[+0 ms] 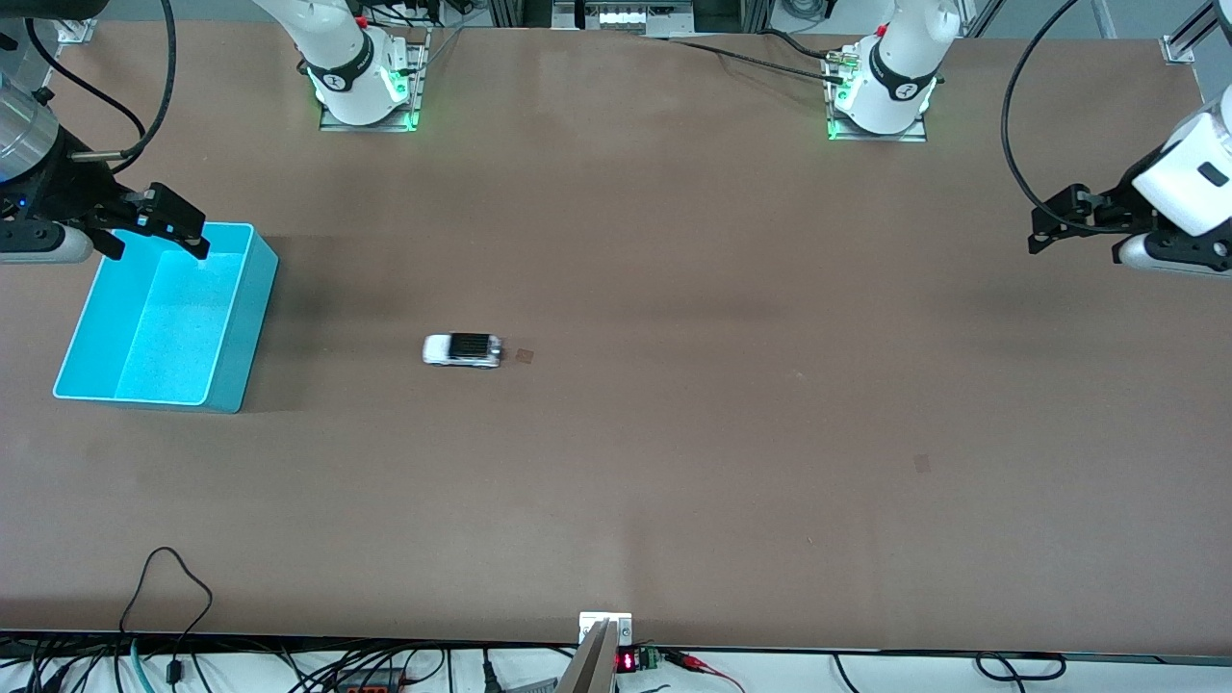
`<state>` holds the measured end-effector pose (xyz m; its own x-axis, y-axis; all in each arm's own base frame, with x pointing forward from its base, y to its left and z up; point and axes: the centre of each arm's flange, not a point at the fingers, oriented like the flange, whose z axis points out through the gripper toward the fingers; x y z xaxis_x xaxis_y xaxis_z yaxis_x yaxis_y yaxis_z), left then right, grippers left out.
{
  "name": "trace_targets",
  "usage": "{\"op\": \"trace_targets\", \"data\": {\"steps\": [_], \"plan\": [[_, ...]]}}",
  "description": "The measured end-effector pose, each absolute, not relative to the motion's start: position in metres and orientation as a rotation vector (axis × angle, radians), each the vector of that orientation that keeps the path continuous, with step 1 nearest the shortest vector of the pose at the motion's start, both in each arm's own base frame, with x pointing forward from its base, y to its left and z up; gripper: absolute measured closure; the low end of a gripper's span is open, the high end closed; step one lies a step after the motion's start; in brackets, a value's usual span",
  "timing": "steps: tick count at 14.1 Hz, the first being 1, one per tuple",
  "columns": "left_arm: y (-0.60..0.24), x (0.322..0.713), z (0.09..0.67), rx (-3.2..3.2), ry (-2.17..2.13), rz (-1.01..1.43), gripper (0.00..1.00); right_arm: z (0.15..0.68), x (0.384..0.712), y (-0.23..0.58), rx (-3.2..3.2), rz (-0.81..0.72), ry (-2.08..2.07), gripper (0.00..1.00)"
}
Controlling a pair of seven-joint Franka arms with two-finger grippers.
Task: Wind and store white jeep toy
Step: 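Raise the left gripper away while the jeep rolls toward the box, then reach the right gripper to the jeep and grasp it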
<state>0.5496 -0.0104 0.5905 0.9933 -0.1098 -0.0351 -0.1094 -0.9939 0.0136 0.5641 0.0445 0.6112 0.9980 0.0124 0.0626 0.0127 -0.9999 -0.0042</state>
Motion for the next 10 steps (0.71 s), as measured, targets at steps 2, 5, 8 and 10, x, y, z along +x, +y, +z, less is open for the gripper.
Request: {"op": "trace_targets", "data": {"steps": [2,5,8,10], "plan": [[-0.012,0.546,0.596,3.125,-0.177,-0.09,0.0,0.61,0.565,0.044,-3.136,-0.092,-0.018,0.0],[-0.012,0.545,0.601,3.127,-0.177,-0.089,0.0,0.604,0.567,0.042,-3.137,-0.07,-0.015,0.0],[-0.013,0.545,0.601,3.127,-0.179,-0.09,0.0,0.596,0.569,0.041,-3.14,-0.033,-0.074,0.0],[-0.014,0.545,0.601,3.126,-0.182,-0.09,0.0,0.582,0.568,0.039,-3.137,0.066,-0.186,0.0]]}}
